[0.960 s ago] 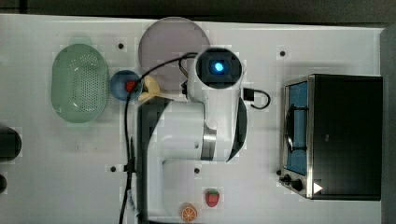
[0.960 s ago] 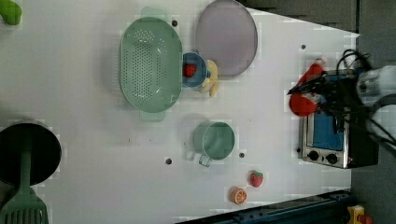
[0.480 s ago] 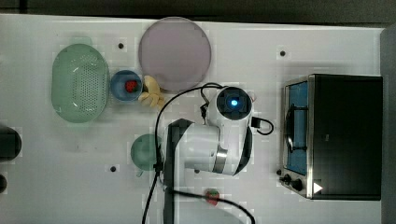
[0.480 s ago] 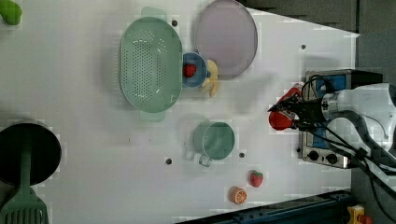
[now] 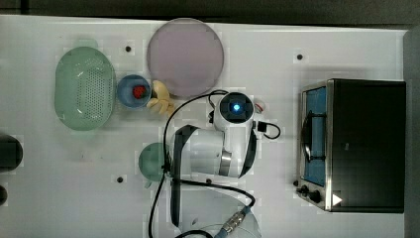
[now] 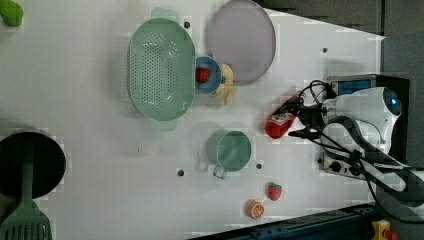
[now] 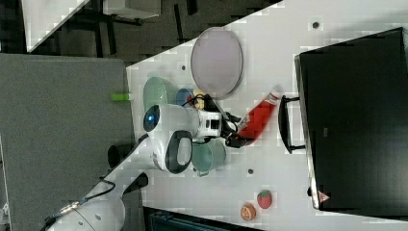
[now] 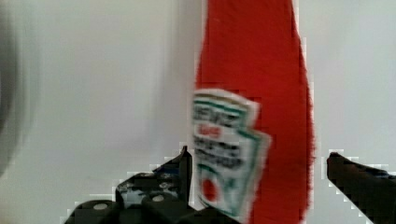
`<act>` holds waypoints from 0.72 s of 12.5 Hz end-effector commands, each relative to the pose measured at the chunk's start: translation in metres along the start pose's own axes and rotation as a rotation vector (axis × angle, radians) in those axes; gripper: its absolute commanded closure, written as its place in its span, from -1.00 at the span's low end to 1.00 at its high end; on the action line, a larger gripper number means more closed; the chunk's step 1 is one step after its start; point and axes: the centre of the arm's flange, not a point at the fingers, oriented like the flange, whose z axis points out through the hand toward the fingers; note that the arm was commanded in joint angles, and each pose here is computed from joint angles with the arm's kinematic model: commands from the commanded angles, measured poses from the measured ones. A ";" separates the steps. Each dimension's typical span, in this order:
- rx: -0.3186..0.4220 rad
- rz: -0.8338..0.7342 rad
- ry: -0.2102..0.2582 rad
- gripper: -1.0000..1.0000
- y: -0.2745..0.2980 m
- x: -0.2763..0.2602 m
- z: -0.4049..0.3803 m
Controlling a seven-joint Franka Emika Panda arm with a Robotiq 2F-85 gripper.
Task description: Pick Ketchup from oven and place it on table.
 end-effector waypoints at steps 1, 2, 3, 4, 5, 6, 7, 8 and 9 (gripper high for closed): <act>0.110 -0.034 0.091 -1.00 -0.023 -0.004 -0.075; 0.157 -0.036 0.122 -1.00 -0.028 -0.002 -0.108; 0.198 -0.038 0.146 -1.00 -0.030 0.000 -0.144; 0.224 -0.041 0.156 -1.00 -0.030 -0.001 -0.178; 0.239 -0.043 0.157 -1.00 -0.028 -0.003 -0.209; 0.249 -0.047 0.155 -1.00 -0.026 -0.005 -0.239; 0.262 -0.051 0.158 -1.00 -0.024 -0.007 -0.270; 0.272 -0.055 0.162 -1.00 -0.021 -0.008 -0.300; 0.267 -0.057 0.154 -1.00 -0.016 -0.010 -0.324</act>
